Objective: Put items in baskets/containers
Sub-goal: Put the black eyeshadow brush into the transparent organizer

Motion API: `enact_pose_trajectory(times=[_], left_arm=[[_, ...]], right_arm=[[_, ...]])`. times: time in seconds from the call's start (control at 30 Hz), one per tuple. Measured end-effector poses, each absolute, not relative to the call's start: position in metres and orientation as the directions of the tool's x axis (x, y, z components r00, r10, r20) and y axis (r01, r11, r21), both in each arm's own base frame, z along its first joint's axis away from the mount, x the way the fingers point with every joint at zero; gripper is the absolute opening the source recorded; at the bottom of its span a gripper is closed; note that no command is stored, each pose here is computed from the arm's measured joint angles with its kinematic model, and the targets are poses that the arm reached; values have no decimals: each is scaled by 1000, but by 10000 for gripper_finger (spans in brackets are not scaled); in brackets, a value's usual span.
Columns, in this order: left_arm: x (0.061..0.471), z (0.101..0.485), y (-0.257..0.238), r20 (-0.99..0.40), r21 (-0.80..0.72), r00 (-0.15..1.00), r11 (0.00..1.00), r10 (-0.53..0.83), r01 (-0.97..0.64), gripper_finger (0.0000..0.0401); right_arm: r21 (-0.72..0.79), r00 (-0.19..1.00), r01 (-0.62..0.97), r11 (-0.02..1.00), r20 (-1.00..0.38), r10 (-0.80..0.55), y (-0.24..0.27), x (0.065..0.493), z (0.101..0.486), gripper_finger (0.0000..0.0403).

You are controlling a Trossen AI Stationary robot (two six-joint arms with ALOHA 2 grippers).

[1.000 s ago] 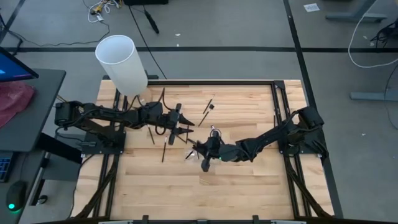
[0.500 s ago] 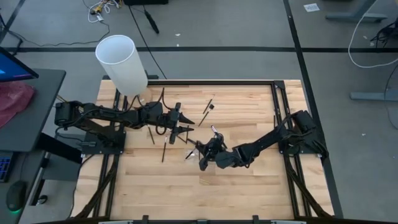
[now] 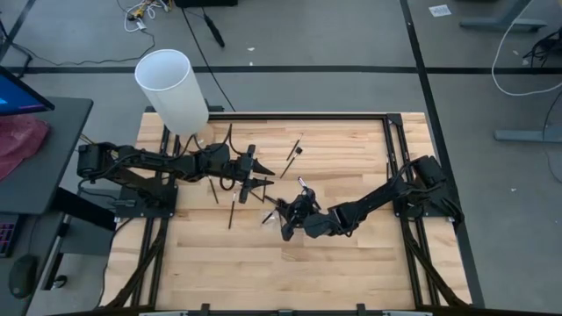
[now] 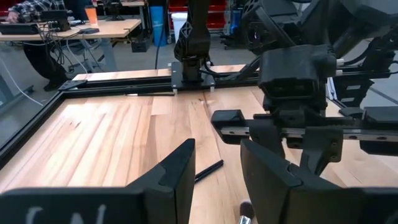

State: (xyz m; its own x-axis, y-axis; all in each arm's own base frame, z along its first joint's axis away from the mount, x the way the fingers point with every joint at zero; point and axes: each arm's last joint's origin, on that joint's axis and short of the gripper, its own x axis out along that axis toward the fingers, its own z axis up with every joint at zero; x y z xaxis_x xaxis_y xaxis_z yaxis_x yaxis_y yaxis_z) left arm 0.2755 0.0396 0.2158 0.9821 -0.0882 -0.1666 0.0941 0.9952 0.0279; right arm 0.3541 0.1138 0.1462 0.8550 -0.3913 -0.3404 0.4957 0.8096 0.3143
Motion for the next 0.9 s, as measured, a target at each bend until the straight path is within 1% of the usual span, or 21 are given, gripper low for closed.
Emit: enact_pose_trajectory(times=[0.17,0.37,0.5,0.63,0.7,0.77,0.9], left_arm=[[276,216,40,-167,28,982,995,-88,94,131],[276,216,39,-167,26,982,995,-89,94,131],[276,216,40,-166,27,982,995,-88,94,131],[276,216,40,-167,25,982,995,-88,94,131],[276,216,39,-168,22,982,995,-88,93,131],[276,216,39,-168,21,982,995,-89,93,131],[276,215,40,-170,20,982,995,-88,93,131]], right_arm=[[279,840,508,815,-372,-396,112,349,153,101],[244,826,516,821,-396,-402,107,336,178,137],[224,835,500,837,-380,-397,104,328,199,150],[208,858,444,871,-380,-346,102,319,219,152],[207,853,421,883,-421,-308,100,312,225,153],[200,824,427,882,-488,-288,95,302,228,153],[193,713,547,815,-617,-332,76,274,237,153]])
